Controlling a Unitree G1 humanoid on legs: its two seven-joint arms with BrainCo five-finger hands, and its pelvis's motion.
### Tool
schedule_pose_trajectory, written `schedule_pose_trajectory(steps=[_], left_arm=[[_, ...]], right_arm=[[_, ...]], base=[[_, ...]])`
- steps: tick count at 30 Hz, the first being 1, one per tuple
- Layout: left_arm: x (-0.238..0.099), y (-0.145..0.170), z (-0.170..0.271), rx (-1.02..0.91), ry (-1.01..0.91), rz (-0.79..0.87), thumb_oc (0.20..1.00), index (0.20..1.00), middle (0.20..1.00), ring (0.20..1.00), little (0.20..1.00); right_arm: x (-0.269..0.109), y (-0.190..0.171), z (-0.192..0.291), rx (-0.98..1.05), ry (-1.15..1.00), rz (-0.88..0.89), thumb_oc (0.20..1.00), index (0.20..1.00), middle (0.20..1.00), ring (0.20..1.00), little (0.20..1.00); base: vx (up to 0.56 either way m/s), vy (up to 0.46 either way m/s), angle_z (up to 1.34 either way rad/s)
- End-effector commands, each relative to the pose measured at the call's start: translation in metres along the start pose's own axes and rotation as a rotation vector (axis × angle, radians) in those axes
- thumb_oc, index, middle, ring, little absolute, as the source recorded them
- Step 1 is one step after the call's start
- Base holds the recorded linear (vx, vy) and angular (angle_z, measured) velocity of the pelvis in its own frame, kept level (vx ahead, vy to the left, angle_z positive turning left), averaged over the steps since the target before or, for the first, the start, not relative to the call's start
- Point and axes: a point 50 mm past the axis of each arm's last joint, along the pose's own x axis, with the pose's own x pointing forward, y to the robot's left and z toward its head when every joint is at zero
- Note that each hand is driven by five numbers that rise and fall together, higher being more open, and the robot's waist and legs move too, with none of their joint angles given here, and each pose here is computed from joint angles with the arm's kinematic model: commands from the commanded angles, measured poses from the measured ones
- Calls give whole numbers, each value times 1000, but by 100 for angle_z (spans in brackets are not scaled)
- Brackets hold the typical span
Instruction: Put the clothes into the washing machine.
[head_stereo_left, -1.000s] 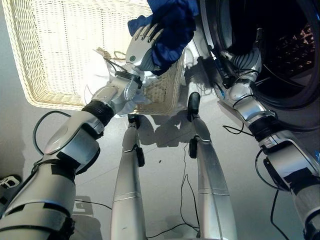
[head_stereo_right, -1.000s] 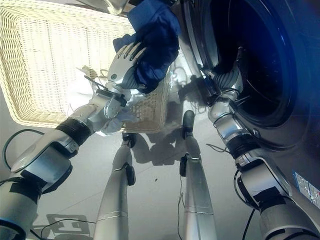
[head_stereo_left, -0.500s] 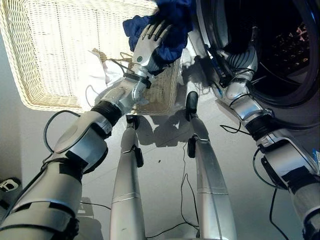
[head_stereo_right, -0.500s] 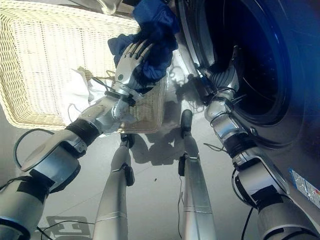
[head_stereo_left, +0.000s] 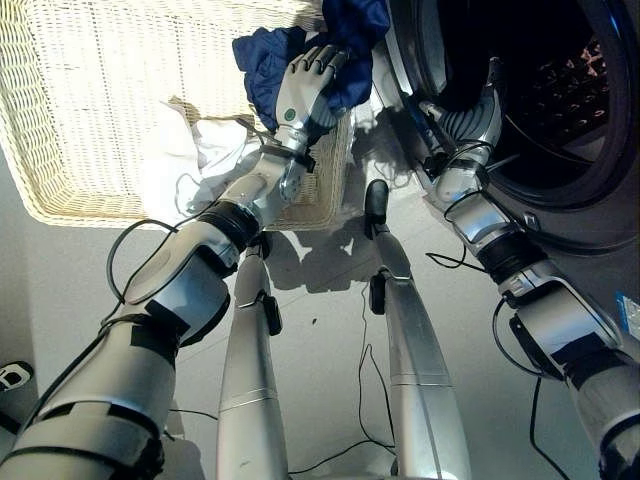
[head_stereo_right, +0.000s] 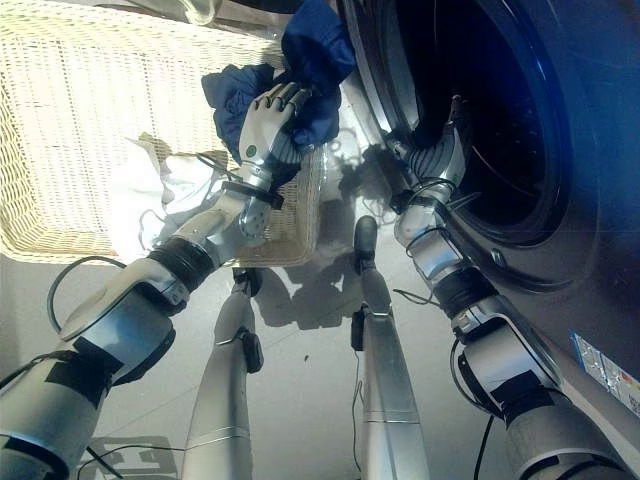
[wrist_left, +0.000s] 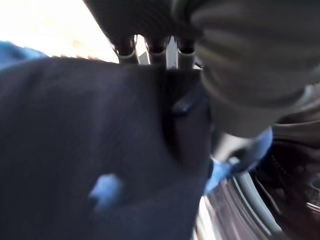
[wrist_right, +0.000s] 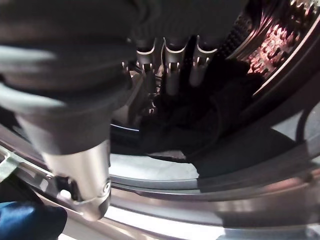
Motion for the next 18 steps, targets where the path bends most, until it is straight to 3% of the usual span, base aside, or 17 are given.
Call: schedule_pose_trajectory(steps=[1, 18], left_arm=[[-2, -6, -4, 21, 26, -45, 200, 200, 200, 200, 200], [-7, 1, -23, -8, 103, 11, 200, 200, 200, 200, 200]], right_arm=[[-2, 3, 16, 59, -66, -23, 1000, 1000, 1000, 1000, 1000], [-2, 0, 16, 81, -81, -23, 1000, 1000, 1000, 1000, 1000]], base=[[0, 0, 0], [0, 0, 0]])
